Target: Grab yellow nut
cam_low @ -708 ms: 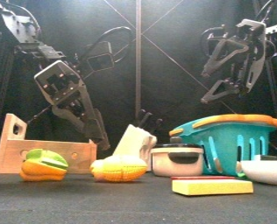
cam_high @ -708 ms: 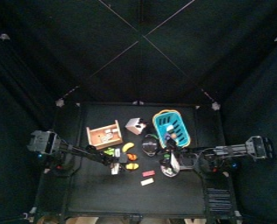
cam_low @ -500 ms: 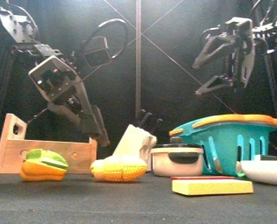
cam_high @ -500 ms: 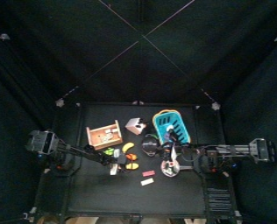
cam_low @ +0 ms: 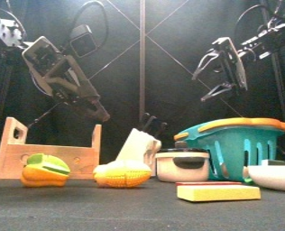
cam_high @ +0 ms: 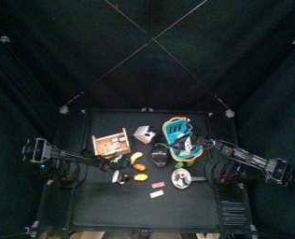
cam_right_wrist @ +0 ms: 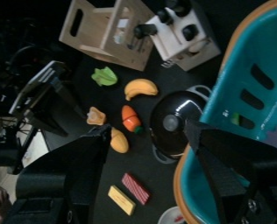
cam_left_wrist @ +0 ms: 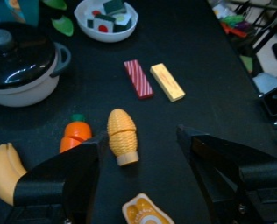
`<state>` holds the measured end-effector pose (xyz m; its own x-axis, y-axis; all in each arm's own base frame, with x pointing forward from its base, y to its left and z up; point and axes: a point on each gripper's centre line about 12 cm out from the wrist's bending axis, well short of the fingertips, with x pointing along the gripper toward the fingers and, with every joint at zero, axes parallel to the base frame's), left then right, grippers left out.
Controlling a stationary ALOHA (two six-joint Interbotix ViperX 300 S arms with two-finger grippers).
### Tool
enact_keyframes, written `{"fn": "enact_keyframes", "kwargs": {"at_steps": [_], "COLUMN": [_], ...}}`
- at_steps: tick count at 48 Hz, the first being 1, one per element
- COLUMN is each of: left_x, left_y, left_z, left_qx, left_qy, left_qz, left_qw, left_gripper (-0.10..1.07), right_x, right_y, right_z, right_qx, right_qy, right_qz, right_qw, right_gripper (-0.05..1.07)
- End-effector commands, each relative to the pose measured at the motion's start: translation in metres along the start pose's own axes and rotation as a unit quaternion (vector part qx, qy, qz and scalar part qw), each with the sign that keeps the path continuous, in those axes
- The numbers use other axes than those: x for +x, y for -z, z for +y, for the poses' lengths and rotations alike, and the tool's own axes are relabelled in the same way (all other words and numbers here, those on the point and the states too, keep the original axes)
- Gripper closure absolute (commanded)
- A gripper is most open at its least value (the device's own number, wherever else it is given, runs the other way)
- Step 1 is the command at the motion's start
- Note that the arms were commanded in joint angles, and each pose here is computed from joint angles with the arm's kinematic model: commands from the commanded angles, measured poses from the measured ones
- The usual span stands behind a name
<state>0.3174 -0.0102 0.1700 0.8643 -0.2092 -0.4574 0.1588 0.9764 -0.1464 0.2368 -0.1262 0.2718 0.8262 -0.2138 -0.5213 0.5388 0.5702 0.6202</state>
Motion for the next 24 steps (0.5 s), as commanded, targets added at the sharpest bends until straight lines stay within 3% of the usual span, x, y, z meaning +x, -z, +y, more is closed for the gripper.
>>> {"fn": "enact_keyframes", "kwargs": {"at_steps": [1,14,24], "left_x": [-0.005,-0.008,-0.007], "left_y": [-0.010,-0.007,-0.005], "left_z": [0.001,0.007,0.009], "left_qx": [-0.007,-0.016,-0.015], "left_qy": [0.011,0.000,-0.008], "left_qz": [-0.036,-0.052,-0.052], "left_qw": [0.9993,0.9985,0.9985], "left_gripper": [0.02,0.01,0.02], "right_x": [-0.006,-0.014,-0.016], "right_y": [-0.013,-0.026,-0.025], "right_z": [-0.003,-0.025,-0.045], "right_qx": [0.002,0.010,0.029], "right_qy": [0.008,0.059,0.154], "right_qz": [0.002,0.010,0.050], "right_qw": [1.0000,0.9982,0.9865], "right_gripper": [0.05,0.05,0.05]}}
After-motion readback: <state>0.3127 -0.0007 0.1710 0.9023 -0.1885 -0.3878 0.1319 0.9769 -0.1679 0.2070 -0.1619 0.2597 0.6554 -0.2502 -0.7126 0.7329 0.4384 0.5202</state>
